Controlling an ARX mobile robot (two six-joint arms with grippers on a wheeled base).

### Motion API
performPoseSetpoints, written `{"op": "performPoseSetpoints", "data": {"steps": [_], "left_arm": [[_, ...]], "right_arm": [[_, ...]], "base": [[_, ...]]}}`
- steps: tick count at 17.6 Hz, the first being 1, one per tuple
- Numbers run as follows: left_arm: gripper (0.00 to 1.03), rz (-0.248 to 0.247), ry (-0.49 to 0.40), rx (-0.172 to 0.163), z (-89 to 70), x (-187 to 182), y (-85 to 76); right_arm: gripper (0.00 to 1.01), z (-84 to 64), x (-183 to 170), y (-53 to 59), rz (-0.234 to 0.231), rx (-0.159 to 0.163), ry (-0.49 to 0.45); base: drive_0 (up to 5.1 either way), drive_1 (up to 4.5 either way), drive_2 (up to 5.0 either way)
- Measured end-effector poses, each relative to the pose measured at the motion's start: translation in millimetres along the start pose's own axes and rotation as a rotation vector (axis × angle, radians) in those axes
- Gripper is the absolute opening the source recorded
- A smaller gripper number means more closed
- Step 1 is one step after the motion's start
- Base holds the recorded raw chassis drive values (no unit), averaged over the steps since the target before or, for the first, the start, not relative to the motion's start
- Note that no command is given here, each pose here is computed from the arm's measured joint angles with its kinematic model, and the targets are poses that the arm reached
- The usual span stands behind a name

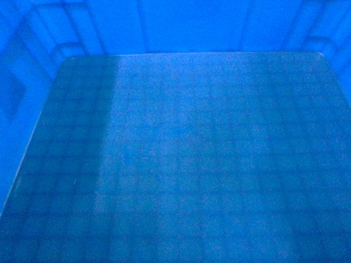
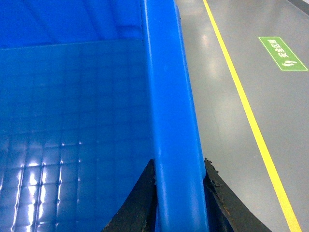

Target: Place box next to blue box on left shelf

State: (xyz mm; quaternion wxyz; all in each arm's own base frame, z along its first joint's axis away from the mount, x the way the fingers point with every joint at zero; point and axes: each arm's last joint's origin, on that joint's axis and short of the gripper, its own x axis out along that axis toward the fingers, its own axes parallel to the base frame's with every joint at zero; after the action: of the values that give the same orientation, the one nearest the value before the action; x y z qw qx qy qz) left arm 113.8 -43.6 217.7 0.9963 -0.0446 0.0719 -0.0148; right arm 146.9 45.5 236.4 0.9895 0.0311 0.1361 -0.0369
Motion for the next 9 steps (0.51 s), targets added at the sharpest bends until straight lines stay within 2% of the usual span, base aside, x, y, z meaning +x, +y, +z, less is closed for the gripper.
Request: {"op": "performPoseSetpoints", "data": {"steps": [8, 9], "left_arm": [[0.09, -0.001, 0.001, 0.001, -0.1, 0.1, -0.1], [0.09, -0.002, 0.002, 0.002, -0.2, 0.0, -0.4]], "right_arm": [[0.18, 0.0, -0.1, -0.2, -0.004, 0.000, -0.001], [0.18, -0.2, -0.1, -0.3, -0.006, 0.000, 0.000]], "base": [[-1.3, -1.29, -1.3], [0.1, 3.98, -3.8]]}}
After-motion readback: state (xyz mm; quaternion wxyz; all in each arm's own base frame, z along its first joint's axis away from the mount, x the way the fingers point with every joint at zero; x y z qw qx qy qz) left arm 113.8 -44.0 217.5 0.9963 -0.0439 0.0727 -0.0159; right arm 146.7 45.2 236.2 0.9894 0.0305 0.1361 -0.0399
